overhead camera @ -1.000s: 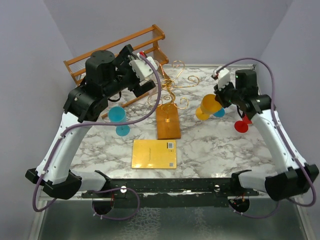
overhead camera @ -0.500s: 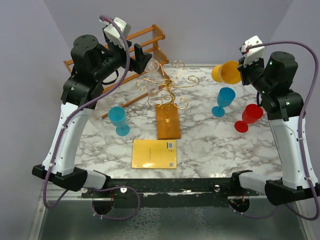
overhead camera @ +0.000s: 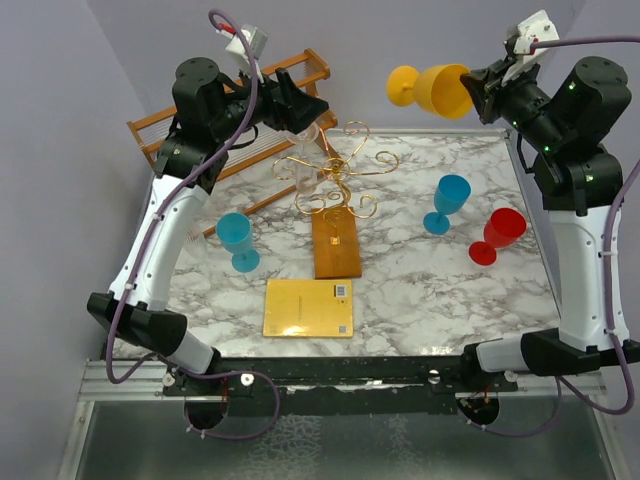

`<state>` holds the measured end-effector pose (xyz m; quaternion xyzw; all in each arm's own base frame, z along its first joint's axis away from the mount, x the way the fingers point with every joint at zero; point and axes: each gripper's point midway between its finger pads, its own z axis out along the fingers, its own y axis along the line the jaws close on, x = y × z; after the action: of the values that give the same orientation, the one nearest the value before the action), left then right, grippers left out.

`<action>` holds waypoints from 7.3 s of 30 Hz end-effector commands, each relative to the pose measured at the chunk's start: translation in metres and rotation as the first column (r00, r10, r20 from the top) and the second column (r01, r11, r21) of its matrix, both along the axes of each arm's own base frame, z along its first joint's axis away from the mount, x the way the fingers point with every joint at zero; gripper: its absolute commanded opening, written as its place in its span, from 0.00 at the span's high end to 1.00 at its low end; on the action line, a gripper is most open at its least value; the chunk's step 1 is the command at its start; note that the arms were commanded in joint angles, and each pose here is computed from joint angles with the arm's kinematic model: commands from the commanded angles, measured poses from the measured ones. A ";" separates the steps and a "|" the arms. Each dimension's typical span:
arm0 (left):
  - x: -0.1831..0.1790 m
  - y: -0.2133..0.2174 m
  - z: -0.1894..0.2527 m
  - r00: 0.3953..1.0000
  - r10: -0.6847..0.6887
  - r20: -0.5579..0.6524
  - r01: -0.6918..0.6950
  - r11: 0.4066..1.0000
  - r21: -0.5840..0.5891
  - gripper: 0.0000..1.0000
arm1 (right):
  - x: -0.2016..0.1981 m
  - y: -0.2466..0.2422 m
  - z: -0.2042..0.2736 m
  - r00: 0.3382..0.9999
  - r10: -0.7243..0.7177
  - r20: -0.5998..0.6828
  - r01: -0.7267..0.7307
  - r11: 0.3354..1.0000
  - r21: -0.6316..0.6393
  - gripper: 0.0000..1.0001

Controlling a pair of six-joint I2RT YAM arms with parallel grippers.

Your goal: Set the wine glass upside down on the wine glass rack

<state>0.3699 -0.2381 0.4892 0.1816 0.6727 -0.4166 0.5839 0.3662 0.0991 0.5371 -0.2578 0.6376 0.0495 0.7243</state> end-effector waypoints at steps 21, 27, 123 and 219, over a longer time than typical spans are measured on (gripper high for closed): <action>0.003 -0.055 0.001 0.972 -0.227 -0.067 0.212 0.962 -0.170 0.53 | -0.025 0.070 0.014 0.909 0.417 -0.028 -0.404 0.894 0.194 0.99; 0.003 -0.057 -0.004 0.970 -0.230 -0.083 0.214 0.962 -0.167 0.66 | -0.027 0.072 0.014 0.902 0.431 -0.030 -0.416 0.886 0.204 0.99; 0.081 -0.055 -0.057 0.681 -0.402 0.612 -0.469 0.403 0.786 0.98 | -0.010 0.008 -0.068 0.993 0.072 -0.089 -0.081 0.991 -0.102 0.15; 0.030 -0.077 -0.104 0.790 -0.426 0.441 -0.293 0.369 0.882 0.82 | -0.011 0.003 -0.081 0.994 0.055 -0.096 -0.066 0.991 -0.114 0.13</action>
<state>0.4147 -0.3185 0.3682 0.6346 0.5549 0.1098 0.5266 0.3577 0.1101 0.4480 -0.3238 0.6707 0.0665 0.6640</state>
